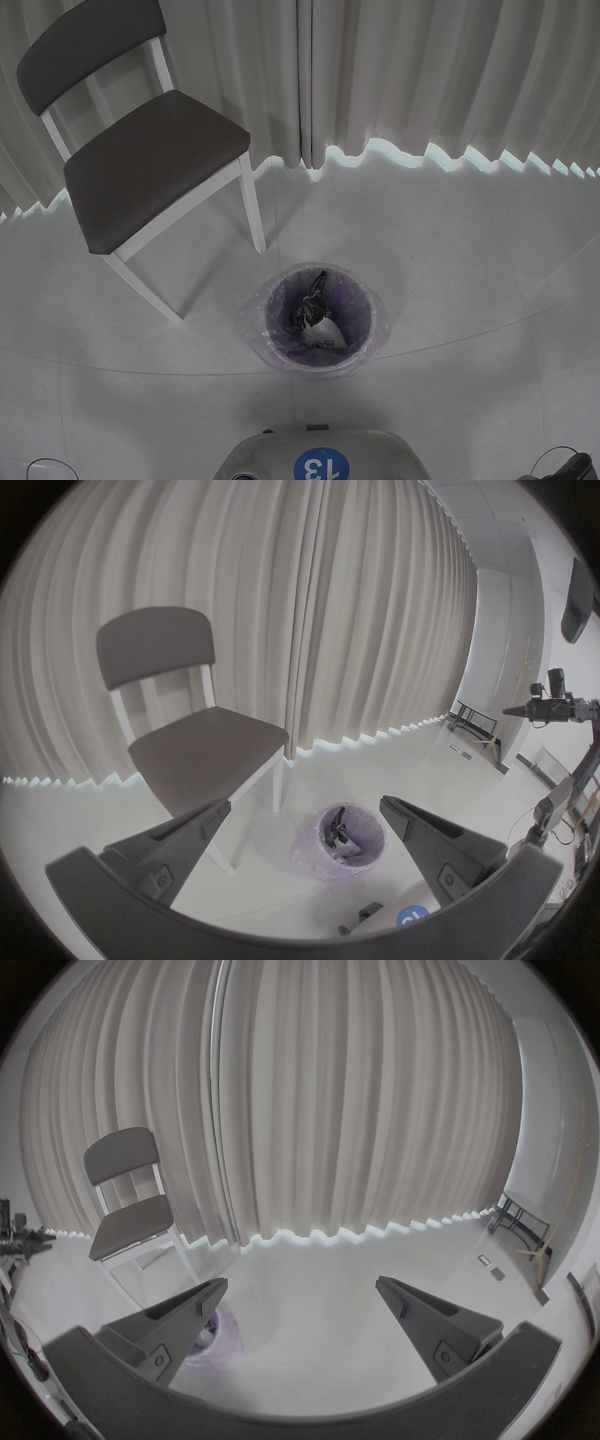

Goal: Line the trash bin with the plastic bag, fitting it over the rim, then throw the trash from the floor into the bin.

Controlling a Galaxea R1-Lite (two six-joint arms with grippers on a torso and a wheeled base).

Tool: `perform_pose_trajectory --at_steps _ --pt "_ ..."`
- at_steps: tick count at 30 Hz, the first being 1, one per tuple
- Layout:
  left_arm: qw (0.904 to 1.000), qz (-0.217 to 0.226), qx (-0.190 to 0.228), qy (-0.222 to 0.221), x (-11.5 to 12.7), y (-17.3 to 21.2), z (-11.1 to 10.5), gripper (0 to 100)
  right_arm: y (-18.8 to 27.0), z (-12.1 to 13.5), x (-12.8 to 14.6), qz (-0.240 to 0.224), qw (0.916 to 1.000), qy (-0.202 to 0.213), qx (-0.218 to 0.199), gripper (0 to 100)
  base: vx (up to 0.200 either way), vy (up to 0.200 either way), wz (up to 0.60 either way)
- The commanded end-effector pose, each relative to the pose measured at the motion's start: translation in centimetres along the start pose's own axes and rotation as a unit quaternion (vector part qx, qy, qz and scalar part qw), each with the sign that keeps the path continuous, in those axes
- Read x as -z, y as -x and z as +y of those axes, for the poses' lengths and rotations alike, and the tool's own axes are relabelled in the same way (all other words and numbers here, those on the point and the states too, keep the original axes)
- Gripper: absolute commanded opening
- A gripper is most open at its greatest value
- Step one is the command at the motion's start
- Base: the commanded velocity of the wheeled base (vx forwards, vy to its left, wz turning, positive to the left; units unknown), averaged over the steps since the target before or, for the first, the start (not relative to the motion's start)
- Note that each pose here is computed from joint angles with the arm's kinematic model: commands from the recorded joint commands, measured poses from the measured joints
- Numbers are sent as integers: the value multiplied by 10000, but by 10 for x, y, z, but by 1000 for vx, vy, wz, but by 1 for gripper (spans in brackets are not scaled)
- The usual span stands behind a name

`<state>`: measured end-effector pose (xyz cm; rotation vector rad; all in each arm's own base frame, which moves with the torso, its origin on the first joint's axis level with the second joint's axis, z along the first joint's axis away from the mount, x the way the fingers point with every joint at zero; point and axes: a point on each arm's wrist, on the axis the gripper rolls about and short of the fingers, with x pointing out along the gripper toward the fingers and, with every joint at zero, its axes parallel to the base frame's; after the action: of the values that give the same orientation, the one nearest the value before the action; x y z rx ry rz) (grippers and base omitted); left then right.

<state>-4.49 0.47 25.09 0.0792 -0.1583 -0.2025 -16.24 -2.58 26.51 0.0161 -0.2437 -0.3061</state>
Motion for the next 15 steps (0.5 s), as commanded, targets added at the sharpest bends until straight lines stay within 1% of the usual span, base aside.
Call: perform_pose_trajectory --at_steps 1,4,5,7,11,15 --pt "9971 -721 -216 -79 7 61 -7 100 50 -3 17 -305 9991 -177 227 100 0 0 0" --pt "9967 -763 -257 -91 11 70 -9 100 59 0 26 -323 9994 -141 17 100 0 0 0" --pt "9964 -761 -371 -87 11 70 -10 100 59 1 31 -268 9995 -169 -86 100 0 0 0" --pt "9953 -793 -558 -82 8 73 -9 100 61 1 31 -245 9990 -337 -129 100 0 0 0" --pt "9949 -787 -634 -76 8 73 -9 100 62 1 31 -282 9986 -344 -275 100 0 0 0" --pt "9909 -748 -1119 -27 9 74 -6 100 63 2 29 -326 9977 -374 -467 100 0 0 0"
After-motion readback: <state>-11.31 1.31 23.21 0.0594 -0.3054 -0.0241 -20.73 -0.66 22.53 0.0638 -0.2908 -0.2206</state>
